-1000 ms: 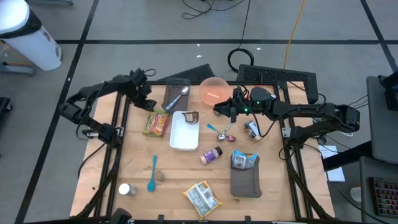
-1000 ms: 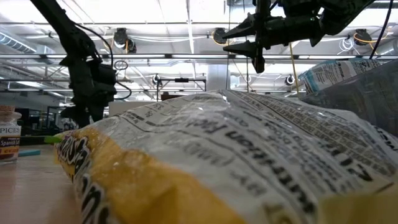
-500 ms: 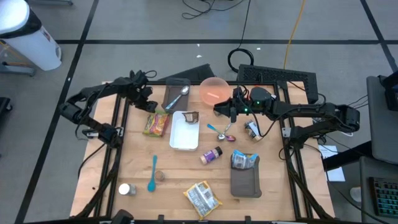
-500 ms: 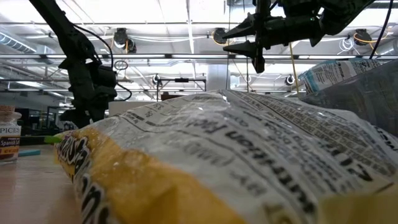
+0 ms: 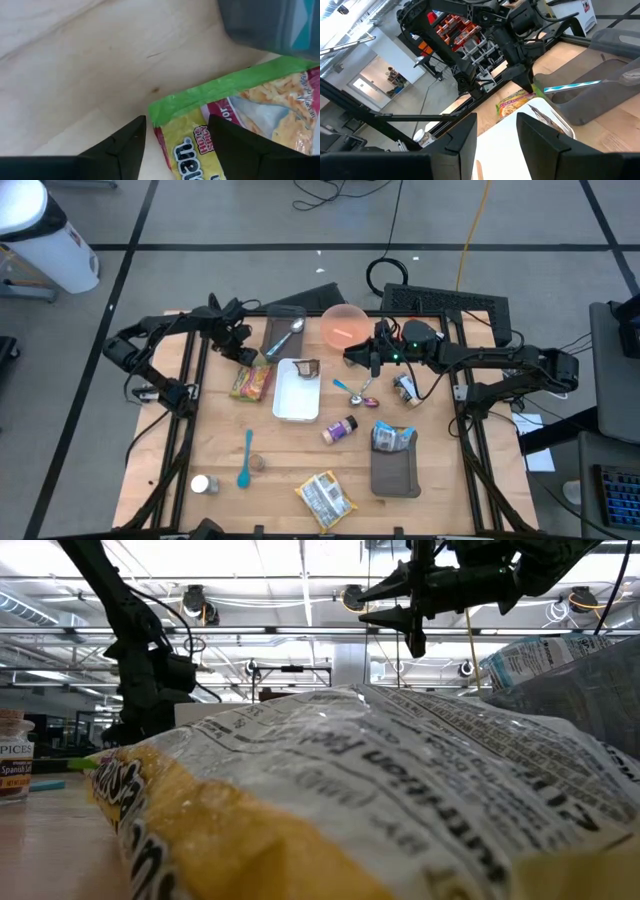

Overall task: Pick & Place Food Item
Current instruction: Put the green noodle pack into the bottom black transparent bin

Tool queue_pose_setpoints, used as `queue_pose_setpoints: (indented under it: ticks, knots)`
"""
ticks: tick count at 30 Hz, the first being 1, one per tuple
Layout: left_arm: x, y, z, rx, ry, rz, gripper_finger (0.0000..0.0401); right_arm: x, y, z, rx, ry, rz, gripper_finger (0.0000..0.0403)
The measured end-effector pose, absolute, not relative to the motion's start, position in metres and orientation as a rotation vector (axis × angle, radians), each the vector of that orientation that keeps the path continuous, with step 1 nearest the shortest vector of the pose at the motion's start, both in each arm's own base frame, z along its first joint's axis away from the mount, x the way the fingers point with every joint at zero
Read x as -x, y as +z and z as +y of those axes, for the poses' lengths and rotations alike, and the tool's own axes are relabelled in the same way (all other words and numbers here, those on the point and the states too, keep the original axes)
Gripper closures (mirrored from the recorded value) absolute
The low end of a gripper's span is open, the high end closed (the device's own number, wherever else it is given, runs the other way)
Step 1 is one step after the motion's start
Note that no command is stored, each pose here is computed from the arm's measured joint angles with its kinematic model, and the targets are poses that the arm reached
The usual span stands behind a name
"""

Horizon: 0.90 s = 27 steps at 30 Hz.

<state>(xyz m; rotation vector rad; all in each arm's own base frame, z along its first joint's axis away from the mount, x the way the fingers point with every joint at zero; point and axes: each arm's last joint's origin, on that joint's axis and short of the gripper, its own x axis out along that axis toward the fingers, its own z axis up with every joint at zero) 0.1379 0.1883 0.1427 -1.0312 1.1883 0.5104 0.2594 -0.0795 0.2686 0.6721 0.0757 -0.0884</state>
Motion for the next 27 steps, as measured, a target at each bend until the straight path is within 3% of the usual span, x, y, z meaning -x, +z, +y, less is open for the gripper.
queue_pose_setpoints:
  ticks: [3,10,20,27]
  knots:
    - [-0.138,0.143,0.188,1.022,0.51,1.191,0.0231,-0.259,0.269,-0.08,-0.671,-0.088,0.075,0.0273]
    - [-0.138,0.143,0.189,1.013,0.516,1.198,0.0387,-0.259,0.269,-0.08,-0.656,-0.088,0.076,0.0273]
    - [-0.135,0.144,0.185,1.005,0.487,1.232,0.0398,-0.259,0.269,-0.079,-0.646,-0.087,0.077,0.0273]
    - [-0.131,0.167,0.17,0.928,0.448,1.231,0.0399,-0.26,0.273,-0.08,-0.638,-0.073,0.03,0.0273]
